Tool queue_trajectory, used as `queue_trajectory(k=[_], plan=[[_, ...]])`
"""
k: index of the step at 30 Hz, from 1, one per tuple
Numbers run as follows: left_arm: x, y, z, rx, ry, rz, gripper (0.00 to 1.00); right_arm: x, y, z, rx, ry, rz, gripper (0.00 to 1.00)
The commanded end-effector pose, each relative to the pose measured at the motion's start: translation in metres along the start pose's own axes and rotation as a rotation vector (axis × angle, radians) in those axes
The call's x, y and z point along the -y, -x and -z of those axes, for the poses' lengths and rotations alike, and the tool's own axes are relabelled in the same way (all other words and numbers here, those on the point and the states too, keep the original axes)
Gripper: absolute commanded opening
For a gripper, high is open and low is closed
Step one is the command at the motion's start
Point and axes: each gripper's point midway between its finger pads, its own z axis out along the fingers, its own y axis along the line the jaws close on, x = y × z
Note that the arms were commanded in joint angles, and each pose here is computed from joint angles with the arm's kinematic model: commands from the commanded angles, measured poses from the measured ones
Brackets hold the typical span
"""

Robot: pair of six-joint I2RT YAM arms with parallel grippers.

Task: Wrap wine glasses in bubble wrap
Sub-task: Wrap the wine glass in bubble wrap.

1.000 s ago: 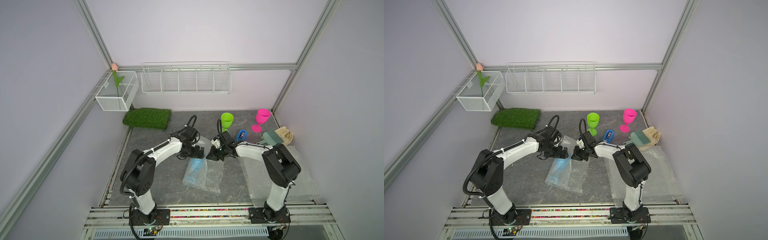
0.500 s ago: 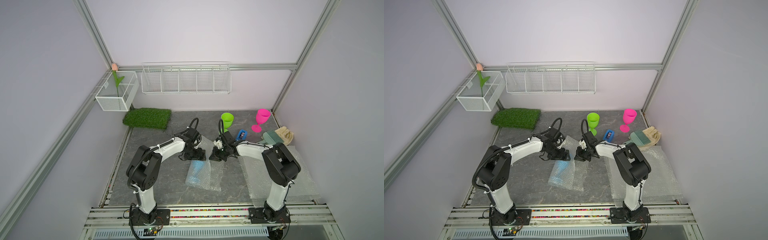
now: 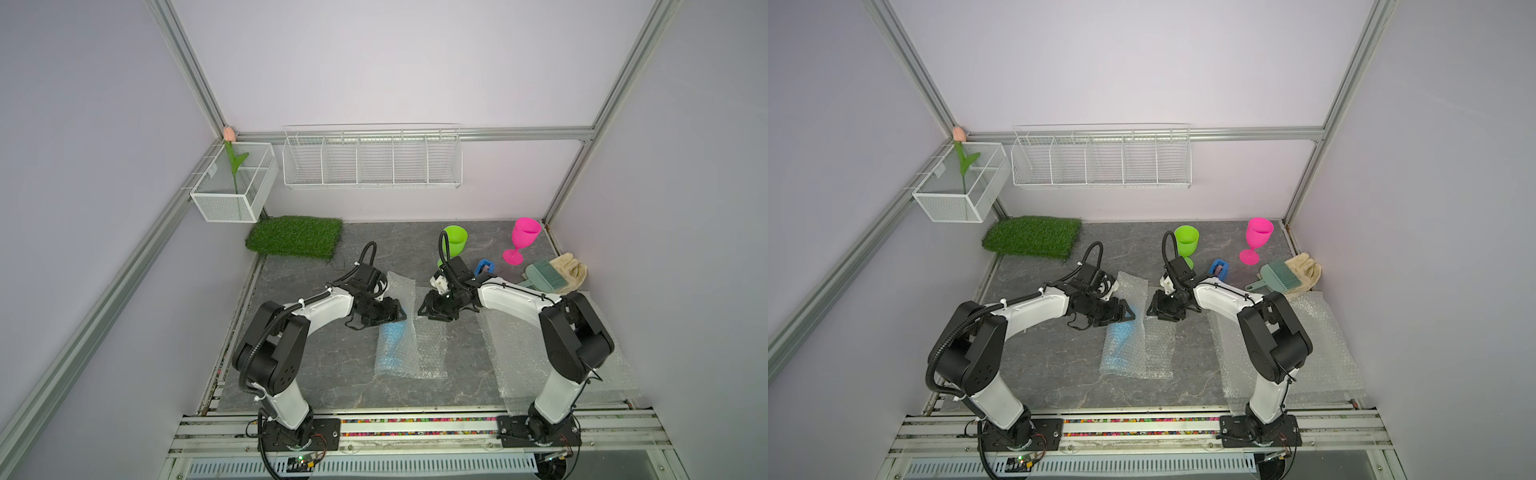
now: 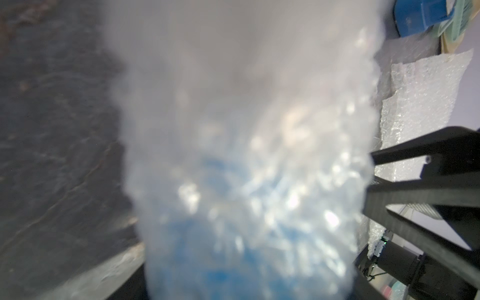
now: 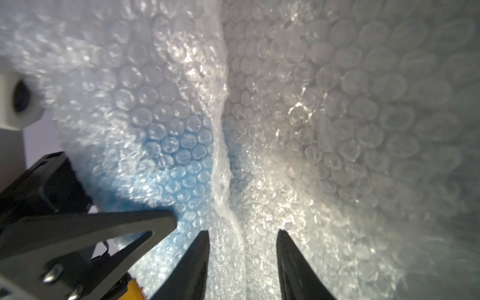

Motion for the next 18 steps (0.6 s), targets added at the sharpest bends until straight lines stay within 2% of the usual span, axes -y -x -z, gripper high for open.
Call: queue_trajectory(k=[1, 8, 13, 18], plan=[[-0.007, -0.001, 0.004, 0.027, -0.049, 0.072, 0.73, -0.03, -0.02, -0.005, -0.08, 0.076, 0.026, 0.45], [-0.026, -0.008, 0.015, 0.074, -0.144, 0.157, 0.72, -0.047, -0.047, -0.046, -0.203, 0.106, 0.029, 0.3], [-0.031, -0.014, 0.017, 0.081, -0.142, 0.164, 0.72, -0.043, -0.076, -0.068, -0.301, 0.094, 0.017, 0.2], [-0.034, -0.013, 0.019, 0.084, -0.117, 0.16, 0.71, -0.039, -0.105, -0.073, -0.365, 0.067, 0.031, 0.16]])
